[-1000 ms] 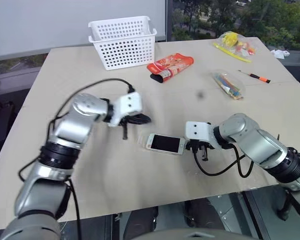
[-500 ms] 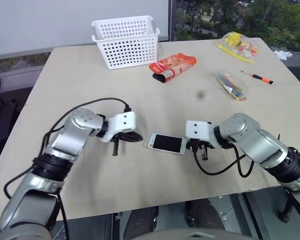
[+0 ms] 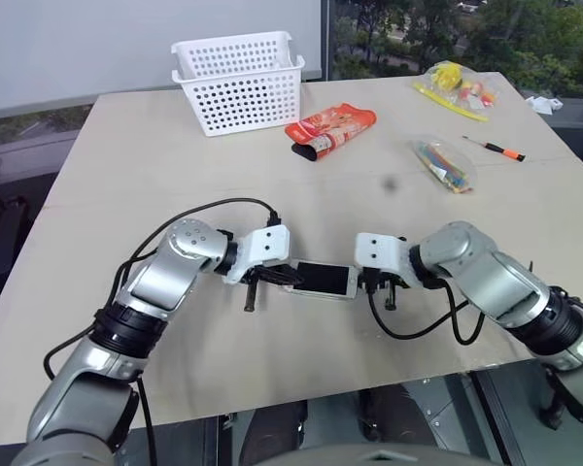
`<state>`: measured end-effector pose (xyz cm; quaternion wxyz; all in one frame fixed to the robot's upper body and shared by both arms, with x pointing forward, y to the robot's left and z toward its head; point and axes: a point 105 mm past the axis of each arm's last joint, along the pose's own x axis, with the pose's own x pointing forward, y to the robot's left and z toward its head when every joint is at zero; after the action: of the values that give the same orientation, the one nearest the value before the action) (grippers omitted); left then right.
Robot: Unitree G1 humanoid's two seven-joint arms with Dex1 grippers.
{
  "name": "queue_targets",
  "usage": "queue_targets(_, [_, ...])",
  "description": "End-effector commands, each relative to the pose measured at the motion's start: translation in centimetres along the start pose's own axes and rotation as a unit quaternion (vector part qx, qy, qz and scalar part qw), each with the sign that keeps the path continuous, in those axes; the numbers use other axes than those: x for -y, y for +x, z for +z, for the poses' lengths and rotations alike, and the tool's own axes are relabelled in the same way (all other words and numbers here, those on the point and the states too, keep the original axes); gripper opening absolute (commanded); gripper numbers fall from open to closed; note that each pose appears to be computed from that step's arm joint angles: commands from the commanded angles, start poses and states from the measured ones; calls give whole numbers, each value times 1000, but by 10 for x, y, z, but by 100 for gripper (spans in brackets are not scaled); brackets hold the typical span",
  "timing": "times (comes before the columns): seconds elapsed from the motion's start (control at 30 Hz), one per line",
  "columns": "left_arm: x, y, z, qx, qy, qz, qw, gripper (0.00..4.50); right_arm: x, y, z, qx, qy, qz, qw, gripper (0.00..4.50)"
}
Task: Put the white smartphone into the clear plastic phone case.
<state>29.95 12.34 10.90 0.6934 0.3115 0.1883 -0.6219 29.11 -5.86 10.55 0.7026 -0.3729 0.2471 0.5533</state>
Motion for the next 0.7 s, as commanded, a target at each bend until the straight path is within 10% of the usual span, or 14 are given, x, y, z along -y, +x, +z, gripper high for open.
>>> queue_targets(0.03, [-14,-20,9,9,0,38,999,0,5,0,10,10,-23,-15,1000,6])
queue_targets(0.37, [-32,-62,-23,-66,-21,90,993,0,8,-3,1,0,-16,-20,1000,6])
queue_targets(0.7, [-11,-19,-12,-36,-13,28,999,0,9,4,9,8,-19,-18,1000,6])
